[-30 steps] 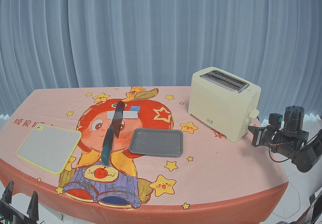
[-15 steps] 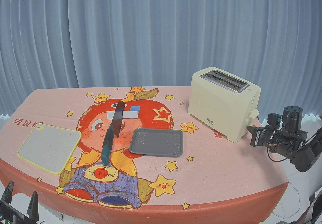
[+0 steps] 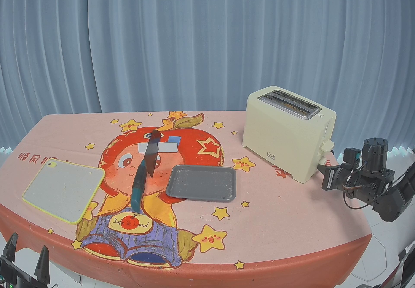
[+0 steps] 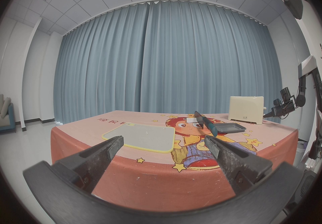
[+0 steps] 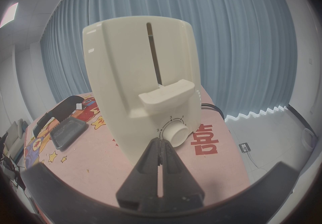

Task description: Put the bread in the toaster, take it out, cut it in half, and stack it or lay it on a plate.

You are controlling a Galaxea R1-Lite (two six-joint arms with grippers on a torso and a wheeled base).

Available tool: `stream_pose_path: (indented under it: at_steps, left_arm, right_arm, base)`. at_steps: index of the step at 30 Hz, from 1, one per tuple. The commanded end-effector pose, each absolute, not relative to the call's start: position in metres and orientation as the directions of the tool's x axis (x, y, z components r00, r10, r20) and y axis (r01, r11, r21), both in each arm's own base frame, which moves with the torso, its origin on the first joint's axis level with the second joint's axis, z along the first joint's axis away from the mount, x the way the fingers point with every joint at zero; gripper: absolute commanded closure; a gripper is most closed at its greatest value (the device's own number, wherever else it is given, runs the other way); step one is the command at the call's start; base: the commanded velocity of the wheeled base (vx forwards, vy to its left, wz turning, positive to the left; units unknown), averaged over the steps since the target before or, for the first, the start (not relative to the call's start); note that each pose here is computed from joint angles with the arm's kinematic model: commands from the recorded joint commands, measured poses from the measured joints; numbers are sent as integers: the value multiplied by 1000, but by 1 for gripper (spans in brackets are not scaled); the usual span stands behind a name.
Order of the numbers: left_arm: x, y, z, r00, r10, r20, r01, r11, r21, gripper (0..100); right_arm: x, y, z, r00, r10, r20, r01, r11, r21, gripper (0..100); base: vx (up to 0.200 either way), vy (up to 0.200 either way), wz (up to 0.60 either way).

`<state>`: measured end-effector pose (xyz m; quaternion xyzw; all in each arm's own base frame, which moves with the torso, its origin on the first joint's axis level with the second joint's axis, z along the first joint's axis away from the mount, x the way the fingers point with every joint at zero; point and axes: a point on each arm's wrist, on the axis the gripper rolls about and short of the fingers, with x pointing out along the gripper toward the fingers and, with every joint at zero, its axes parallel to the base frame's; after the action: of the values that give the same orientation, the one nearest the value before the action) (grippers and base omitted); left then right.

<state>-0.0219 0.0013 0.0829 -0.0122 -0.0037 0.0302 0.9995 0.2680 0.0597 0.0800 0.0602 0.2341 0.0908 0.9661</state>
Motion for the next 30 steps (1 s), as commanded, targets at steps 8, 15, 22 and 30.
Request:
stream_pose_path:
  at_steps: [8, 15, 22, 30]
  left_arm:
    - [-21, 1, 78, 998, 61, -11, -62, 998, -24, 0]
    - [-21, 1, 78, 998, 61, -11, -62, 998, -24, 0]
    - [-21, 1, 78, 998, 61, -11, -62, 998, -24, 0]
    - [-21, 1, 78, 998, 60, -11, -60, 998, -24, 0]
  right_arm:
    - [266, 60, 78, 866, 205, -455, -149, 976, 158, 100]
    - [267, 61, 74, 864, 195, -463, -140, 978, 152, 100]
    - [268, 60, 73, 865, 191, -465, -135, 979, 151, 100]
    - [267, 61, 75, 867, 196, -459, -140, 978, 152, 100]
  base:
    - [0, 0, 0]
    - [0, 0, 0]
    - [0, 0, 0]
    - [0, 0, 0]
